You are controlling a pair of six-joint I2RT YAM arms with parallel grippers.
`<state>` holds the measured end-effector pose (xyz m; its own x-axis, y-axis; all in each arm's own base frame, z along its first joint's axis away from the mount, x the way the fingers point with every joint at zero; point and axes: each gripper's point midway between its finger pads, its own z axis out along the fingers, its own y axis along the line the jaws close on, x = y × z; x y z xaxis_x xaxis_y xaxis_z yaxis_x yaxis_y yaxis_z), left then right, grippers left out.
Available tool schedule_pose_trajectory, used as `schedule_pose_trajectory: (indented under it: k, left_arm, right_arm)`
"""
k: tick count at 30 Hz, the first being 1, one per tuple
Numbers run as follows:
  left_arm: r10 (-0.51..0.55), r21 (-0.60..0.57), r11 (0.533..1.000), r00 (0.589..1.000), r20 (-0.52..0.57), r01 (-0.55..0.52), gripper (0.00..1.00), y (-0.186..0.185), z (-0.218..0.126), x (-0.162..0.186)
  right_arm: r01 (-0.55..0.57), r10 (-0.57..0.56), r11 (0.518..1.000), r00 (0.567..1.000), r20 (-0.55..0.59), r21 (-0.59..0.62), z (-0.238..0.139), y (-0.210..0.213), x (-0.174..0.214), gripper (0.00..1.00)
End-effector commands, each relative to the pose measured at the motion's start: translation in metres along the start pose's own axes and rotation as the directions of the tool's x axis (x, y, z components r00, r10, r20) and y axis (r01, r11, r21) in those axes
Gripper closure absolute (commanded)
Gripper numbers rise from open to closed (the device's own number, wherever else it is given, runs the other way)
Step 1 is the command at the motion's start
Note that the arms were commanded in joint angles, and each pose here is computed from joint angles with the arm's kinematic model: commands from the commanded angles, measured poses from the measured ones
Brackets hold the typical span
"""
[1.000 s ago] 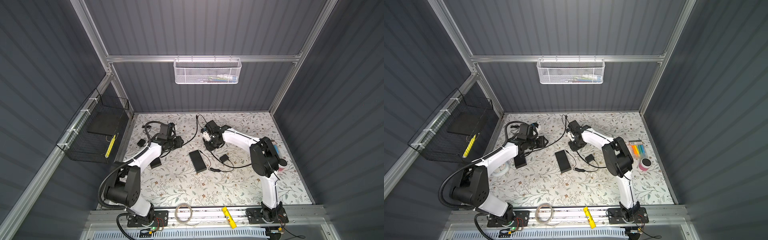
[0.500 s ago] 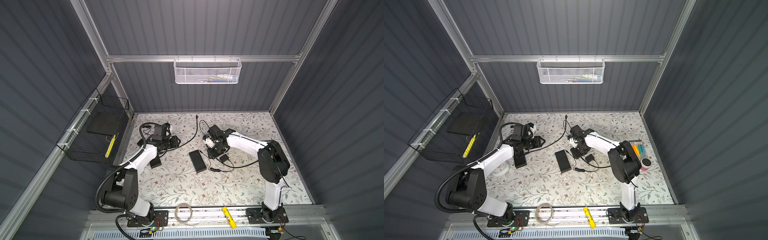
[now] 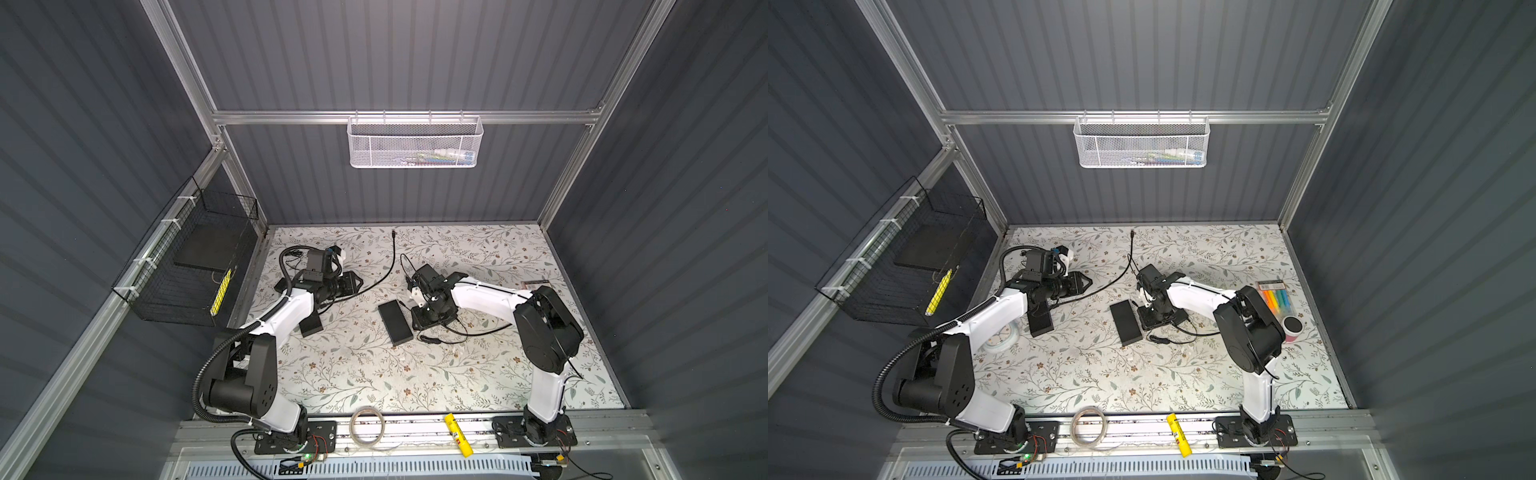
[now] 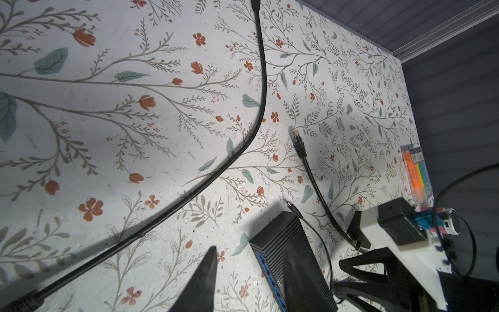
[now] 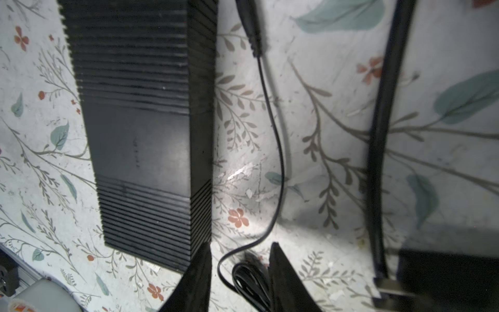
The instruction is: Insert the plug into the switch port
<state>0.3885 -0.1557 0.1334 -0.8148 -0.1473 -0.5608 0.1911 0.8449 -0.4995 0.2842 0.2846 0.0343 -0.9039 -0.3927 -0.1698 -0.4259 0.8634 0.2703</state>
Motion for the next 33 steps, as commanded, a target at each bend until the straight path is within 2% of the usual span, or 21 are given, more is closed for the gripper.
schedule_pose_trajectory:
  k: [1, 8, 16, 23, 27, 33]
  left_arm:
    - [-0.024, 0.027, 0.999, 1.0, -0.019, 0.024, 0.59, 0.001, 0.002, 0.006]
    - [-0.027, 0.039, 0.999, 0.999, -0.026, 0.028, 0.6, 0.002, 0.004, 0.007]
    - [-0.034, 0.058, 0.998, 0.999, -0.038, 0.037, 0.6, 0.003, 0.008, 0.008]
    - [-0.03, 0.067, 0.997, 0.999, -0.034, 0.032, 0.6, 0.002, 0.007, 0.006]
    - [-0.035, 0.068, 0.997, 0.999, -0.031, 0.037, 0.6, 0.002, 0.005, 0.006]
    - [-0.03, 0.07, 0.997, 0.999, -0.015, 0.031, 0.6, -0.001, 0.0, 0.002]
  right_arm:
    - [-0.073, 0.074, 0.997, 0.997, -0.024, 0.027, 0.011, -0.004, 0.009, 0.64]
    - [-0.105, 0.108, 0.986, 0.994, -0.023, 0.127, 0.018, -0.009, 0.018, 0.69]
    - [-0.136, 0.148, 0.977, 0.987, -0.061, 0.162, 0.033, -0.008, 0.038, 0.74]
    - [-0.155, 0.172, 0.968, 0.983, -0.07, 0.196, 0.04, -0.017, 0.048, 0.92]
    - [-0.16, 0.169, 0.97, 0.985, -0.039, 0.182, 0.027, -0.019, 0.037, 1.0]
    - [-0.173, 0.164, 0.97, 0.984, 0.065, 0.173, -0.02, -0.038, 0.014, 1.0]
